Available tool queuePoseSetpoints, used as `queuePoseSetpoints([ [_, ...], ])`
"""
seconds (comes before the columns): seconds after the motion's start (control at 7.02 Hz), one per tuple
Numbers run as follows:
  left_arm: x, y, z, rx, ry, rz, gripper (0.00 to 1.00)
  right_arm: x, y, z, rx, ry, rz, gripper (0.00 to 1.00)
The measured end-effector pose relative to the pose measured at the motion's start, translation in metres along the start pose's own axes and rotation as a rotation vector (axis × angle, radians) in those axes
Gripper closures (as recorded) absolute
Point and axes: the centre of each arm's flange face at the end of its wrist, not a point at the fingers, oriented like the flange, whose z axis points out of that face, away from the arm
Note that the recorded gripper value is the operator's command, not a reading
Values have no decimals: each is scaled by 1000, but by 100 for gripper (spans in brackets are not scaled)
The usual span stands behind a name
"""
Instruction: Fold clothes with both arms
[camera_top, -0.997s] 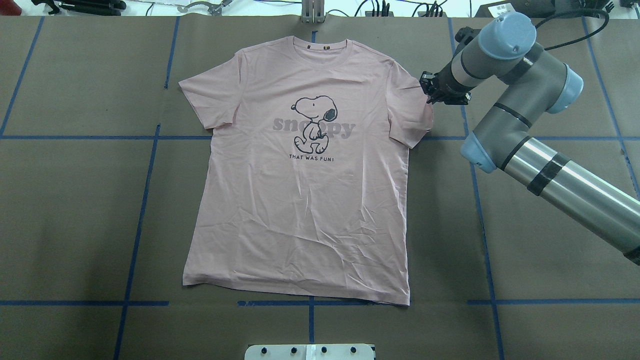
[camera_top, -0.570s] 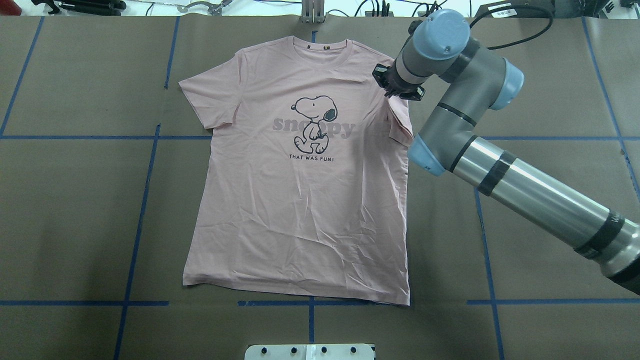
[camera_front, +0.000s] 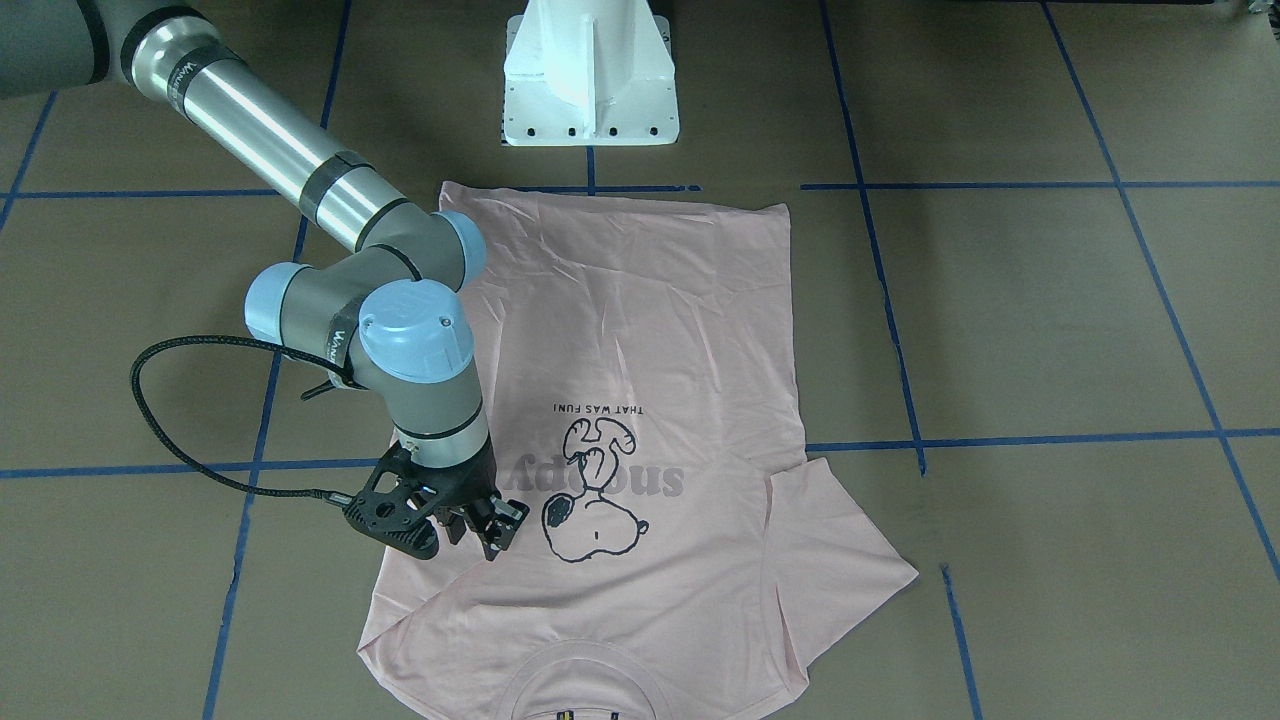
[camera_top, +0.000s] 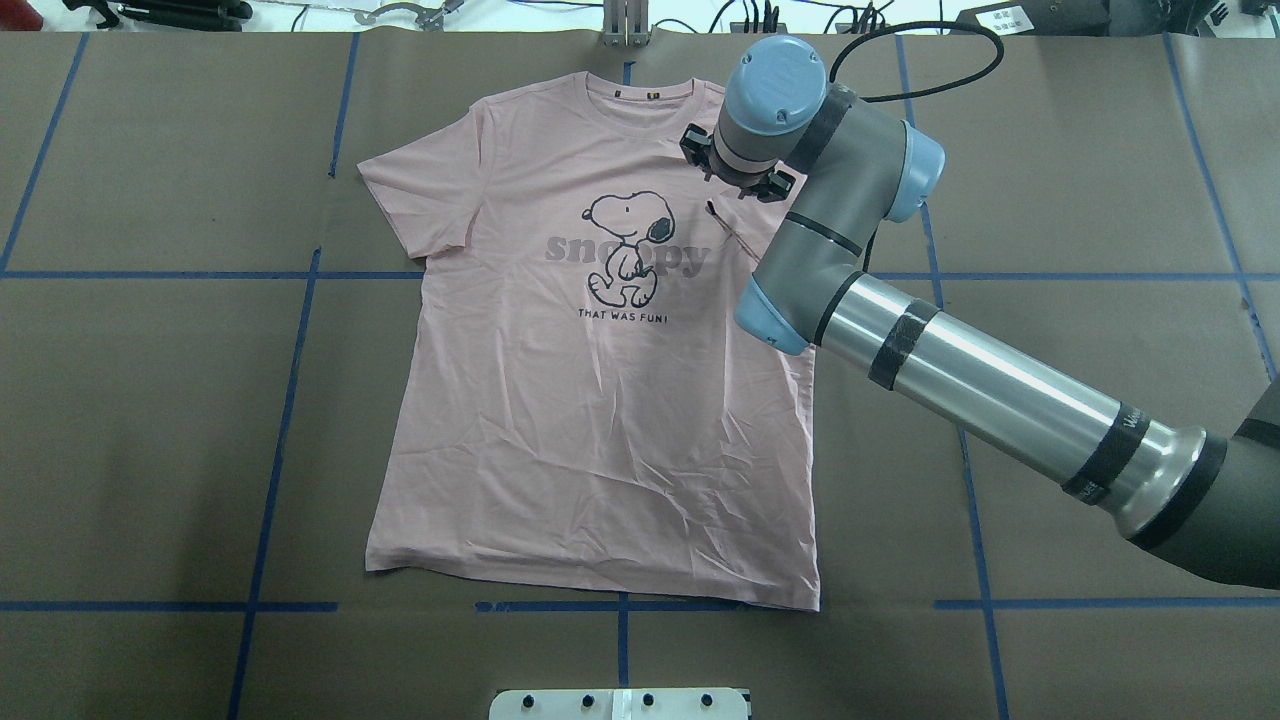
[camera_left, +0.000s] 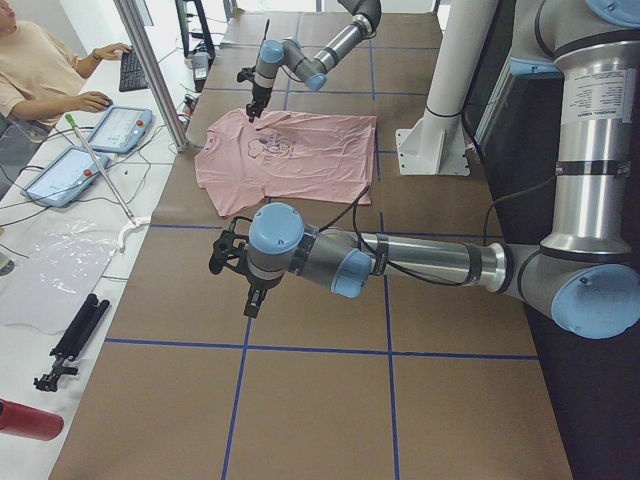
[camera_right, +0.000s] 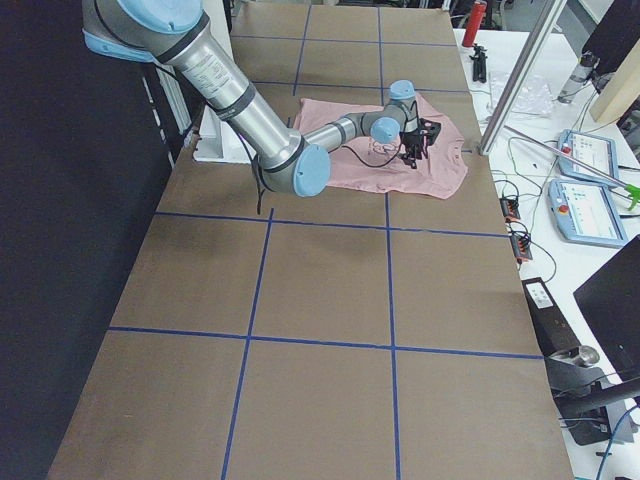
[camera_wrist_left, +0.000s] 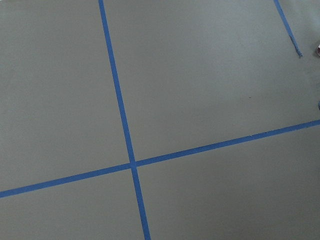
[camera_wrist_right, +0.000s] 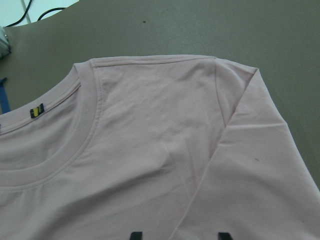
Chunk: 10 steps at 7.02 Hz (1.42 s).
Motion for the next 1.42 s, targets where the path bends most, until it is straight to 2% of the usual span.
queuePoseSetpoints([
  [0.28, 94, -40, 51, -2, 89, -61, 0, 7, 8, -37, -30, -75, -12, 0],
  [0.57, 210, -84, 102, -15, 128, -170, 0, 63, 1, -79, -102, -134, -15, 0],
  [0.85, 325, -119, 186, -2, 89, -282, 0, 134, -28, -99, -143, -136, -52, 0],
  [1.0, 359, -137, 227, 13, 47, -311, 2, 165, -40, -103, -156, -130, -97, 0],
  [1.28, 392, -164, 298, 68, -53, -314, 10, 202, -45, -119, -174, -140, -140, 0],
  [1.42, 389, -175, 322, 118, -93, -308, 14, 213, -40, -131, -173, -151, -147, 0],
])
